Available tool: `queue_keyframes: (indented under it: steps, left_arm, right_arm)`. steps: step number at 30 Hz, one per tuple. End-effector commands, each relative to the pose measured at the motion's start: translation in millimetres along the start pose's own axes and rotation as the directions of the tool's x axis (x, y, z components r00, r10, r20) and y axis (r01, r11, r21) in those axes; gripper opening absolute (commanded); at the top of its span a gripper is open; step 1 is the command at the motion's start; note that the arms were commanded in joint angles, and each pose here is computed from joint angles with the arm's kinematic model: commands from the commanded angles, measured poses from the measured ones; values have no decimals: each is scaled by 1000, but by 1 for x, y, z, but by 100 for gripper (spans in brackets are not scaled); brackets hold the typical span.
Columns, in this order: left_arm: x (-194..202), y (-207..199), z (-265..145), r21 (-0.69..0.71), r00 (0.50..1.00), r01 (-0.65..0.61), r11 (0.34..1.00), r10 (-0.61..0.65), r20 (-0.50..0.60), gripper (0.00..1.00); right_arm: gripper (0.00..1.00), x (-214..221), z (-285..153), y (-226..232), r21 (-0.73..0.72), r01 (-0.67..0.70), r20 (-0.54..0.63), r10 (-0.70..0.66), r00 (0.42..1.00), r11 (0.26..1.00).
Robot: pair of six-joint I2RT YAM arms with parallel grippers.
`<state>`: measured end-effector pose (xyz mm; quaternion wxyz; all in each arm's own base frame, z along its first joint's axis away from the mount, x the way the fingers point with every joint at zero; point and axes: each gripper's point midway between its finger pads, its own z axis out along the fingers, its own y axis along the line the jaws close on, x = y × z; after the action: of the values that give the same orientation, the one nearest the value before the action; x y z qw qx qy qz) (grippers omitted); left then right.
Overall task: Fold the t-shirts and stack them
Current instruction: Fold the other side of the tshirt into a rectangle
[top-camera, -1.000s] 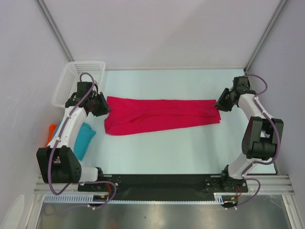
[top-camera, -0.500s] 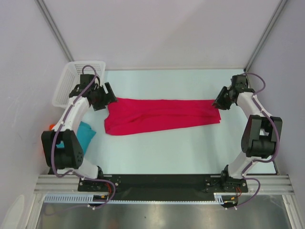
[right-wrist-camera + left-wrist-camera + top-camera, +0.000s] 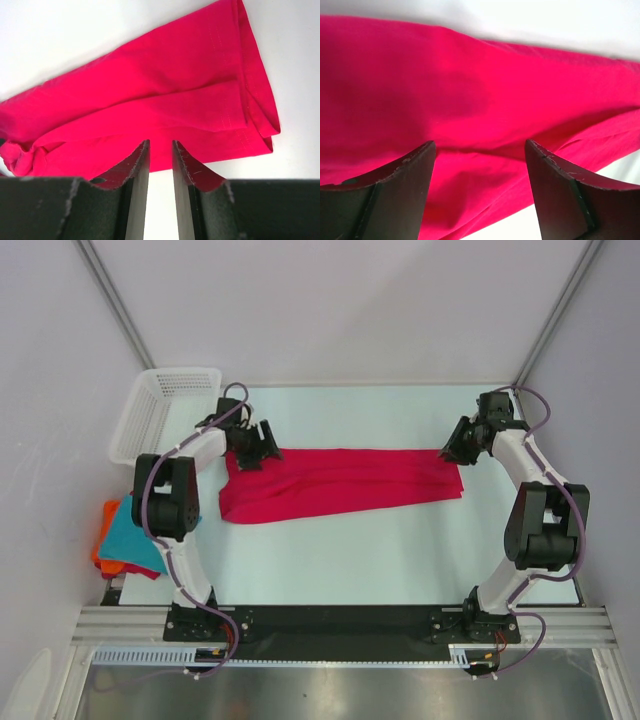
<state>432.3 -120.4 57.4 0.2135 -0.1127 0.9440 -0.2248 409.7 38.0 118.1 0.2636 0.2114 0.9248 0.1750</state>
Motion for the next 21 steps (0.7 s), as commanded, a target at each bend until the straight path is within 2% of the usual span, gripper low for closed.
queue_keyframes:
  steps: [1,14,16,17,20,21]
  left_arm:
    - [-3,-21,6,65,1000,-16,998,15,19,77]
    - [3,-12,3,18,999,-26,999,26,22,75]
    - [5,-12,5,19,1000,-25,1000,24,17,71]
    - [9,-11,7,27,1000,-23,999,23,2,65]
    - [13,-11,10,34,1000,-19,999,20,-13,9]
    - [14,-7,11,19,1000,-12,1000,12,-16,0]
  right_arm:
    - [29,-17,-19,12,-15,26,59,-25,998,1000]
    - [28,-12,-13,6,1,29,40,-29,999,1000]
    - [28,-11,-13,4,4,28,40,-28,999,1000]
    - [28,-11,-13,4,4,29,40,-29,999,1000]
    - [28,-10,-13,3,6,32,39,-32,999,999]
    - [28,-10,-13,2,7,30,39,-30,999,1000]
